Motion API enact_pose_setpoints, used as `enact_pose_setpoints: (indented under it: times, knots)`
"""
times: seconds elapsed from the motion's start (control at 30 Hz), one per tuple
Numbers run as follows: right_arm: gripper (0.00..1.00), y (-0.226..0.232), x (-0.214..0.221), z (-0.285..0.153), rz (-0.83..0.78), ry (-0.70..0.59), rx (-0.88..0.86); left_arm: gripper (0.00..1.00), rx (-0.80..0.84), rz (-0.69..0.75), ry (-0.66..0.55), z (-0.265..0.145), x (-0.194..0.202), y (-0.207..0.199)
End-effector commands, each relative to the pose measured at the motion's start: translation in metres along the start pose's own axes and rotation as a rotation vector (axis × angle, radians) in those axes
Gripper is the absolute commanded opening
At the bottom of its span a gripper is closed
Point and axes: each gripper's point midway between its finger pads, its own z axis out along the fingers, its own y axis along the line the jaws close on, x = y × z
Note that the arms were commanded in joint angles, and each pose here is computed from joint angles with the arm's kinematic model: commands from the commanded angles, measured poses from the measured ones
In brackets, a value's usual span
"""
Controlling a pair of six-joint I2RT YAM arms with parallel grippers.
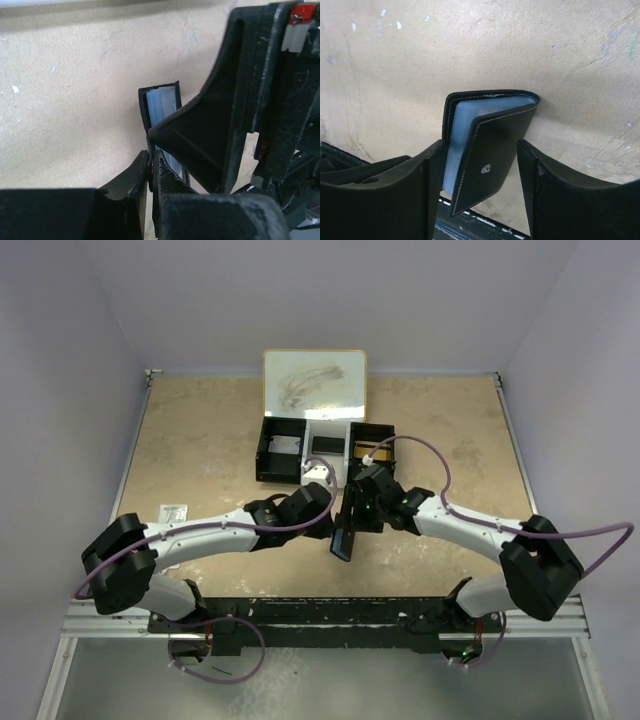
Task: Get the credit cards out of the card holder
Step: Open the card holder at the center of the board.
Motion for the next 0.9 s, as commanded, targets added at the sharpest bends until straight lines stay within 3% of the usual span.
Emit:
enact_pose_setpoints:
  times: [0.0,0.2,0.4,0.73,0.87]
  knots:
    - [0.58,-0.026,-0.005,-0.016,0.014,-0.058,0.125,0.0,0.073,-0.053,-0.127,-0.03,-0.037,-0.019]
    - [0.5,-0.033,0.008,-0.017,0.068,-0.061,0.1,0.0,0.013,-0.039,-0.146,-0.043,-0.038,-0.001]
    - [0.54,-0.038,0.003,-0.023,0.096,-0.097,0.125,0.0,-0.014,-0.048,-0.136,-0.045,-0.03,0.011]
    - [0.58,0.048,-0.013,-0.024,0.0,-0.112,-0.314,0.0,-0.303,-0.118,-0.146,-0.044,0.004,0.089]
    - [0.58,0.073,0.0,-0.01,0.023,-0.023,-0.443,0.0,-0.417,-0.153,-0.13,-0.04,0.02,0.117]
